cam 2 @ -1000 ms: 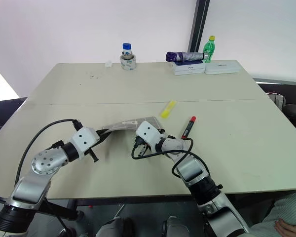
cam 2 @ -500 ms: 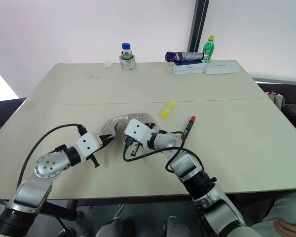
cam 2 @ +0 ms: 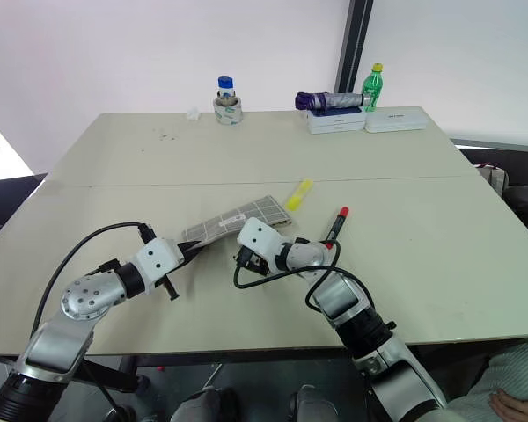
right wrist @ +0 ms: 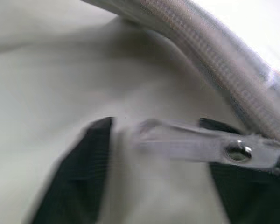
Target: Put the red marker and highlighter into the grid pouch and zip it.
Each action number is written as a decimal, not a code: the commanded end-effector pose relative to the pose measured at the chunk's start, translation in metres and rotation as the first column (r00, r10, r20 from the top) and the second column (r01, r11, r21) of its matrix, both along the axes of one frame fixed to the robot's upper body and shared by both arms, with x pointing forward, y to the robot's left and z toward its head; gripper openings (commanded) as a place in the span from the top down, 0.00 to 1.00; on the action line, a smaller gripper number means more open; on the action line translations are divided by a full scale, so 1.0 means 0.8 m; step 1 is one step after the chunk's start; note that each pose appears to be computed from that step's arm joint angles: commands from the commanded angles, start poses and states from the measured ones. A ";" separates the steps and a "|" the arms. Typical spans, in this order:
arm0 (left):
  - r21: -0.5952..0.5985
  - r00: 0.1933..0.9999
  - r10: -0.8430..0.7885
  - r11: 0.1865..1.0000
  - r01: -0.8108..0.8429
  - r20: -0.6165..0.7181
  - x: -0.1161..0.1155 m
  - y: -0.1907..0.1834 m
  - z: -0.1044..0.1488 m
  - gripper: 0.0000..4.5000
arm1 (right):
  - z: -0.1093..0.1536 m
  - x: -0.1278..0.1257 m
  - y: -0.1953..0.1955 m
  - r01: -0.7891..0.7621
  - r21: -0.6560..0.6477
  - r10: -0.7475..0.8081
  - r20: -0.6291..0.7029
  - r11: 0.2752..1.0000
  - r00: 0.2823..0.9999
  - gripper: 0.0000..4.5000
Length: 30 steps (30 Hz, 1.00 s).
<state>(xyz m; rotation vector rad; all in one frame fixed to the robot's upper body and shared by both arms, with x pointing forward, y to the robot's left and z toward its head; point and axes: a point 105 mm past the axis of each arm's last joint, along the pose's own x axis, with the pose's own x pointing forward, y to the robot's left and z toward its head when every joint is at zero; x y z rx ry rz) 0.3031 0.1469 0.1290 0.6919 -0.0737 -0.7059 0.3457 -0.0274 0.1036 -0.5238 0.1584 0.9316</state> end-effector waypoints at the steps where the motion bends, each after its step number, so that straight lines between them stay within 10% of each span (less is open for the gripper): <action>1: -0.010 0.999 -0.015 1.000 0.015 0.041 -0.004 -0.007 0.013 1.00 | 0.026 -0.003 -0.012 0.051 0.129 -0.048 -0.025 0.990 0.999 0.34; 24: 0.007 0.997 -0.017 1.000 0.016 0.070 0.002 -0.007 0.018 1.00 | 0.046 -0.011 -0.026 0.370 0.516 -0.142 -0.427 0.773 0.893 0.34; 30: 0.011 0.997 -0.024 1.000 0.023 0.070 0.003 -0.009 0.016 1.00 | 0.034 -0.008 -0.020 0.408 0.493 -0.170 -0.458 0.769 0.873 0.84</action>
